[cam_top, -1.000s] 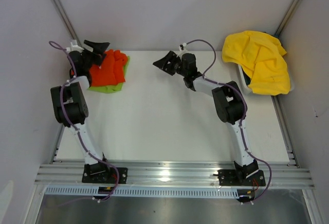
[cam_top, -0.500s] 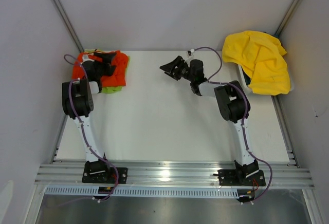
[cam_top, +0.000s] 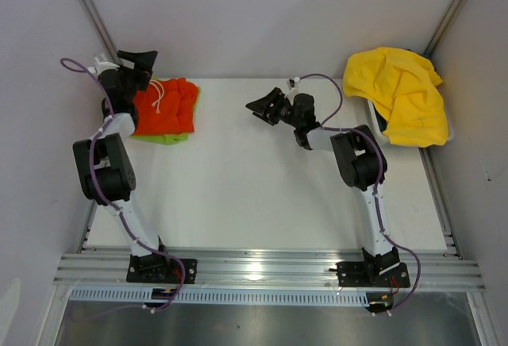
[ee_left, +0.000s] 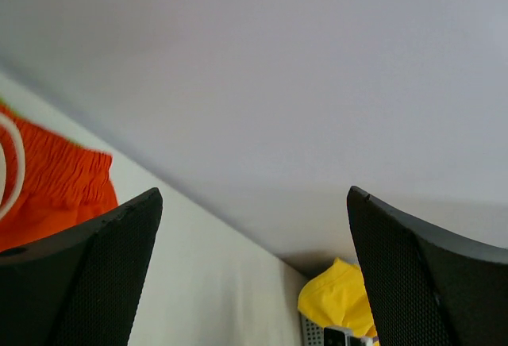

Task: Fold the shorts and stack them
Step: Neatly place the folded shorts to the corner

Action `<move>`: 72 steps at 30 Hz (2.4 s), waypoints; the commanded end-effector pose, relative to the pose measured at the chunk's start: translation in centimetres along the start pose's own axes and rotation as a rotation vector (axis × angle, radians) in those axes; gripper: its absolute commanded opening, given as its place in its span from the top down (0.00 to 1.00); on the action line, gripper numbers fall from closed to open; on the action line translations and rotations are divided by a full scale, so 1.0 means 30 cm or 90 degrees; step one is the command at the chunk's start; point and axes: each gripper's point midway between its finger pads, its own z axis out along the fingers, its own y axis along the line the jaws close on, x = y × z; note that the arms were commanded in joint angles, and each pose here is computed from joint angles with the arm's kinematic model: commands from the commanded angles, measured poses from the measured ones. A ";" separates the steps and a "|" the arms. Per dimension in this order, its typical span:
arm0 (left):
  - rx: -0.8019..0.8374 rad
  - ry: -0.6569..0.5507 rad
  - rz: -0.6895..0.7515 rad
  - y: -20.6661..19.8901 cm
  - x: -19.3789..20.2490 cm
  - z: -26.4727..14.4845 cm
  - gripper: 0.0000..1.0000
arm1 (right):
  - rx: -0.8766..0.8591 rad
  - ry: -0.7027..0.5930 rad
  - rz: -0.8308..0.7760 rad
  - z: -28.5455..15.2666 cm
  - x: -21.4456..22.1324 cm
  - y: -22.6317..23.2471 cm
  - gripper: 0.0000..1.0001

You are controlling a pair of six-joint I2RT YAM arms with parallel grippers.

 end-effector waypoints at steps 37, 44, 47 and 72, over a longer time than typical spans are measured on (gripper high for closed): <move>-0.017 -0.131 0.182 -0.105 -0.114 -0.294 0.01 | -0.054 0.000 -0.149 -0.251 -0.025 0.311 0.01; -0.019 -0.127 0.235 -0.105 0.028 -0.594 0.01 | 0.014 -0.052 -0.255 -0.524 0.011 0.362 0.00; -0.018 -0.149 0.249 -0.121 0.089 -0.747 0.01 | 0.073 -0.068 -0.298 -0.630 0.009 0.380 0.00; -0.005 0.082 0.388 0.137 0.517 -1.069 0.01 | 0.406 -0.250 -0.376 -1.291 0.153 0.084 0.01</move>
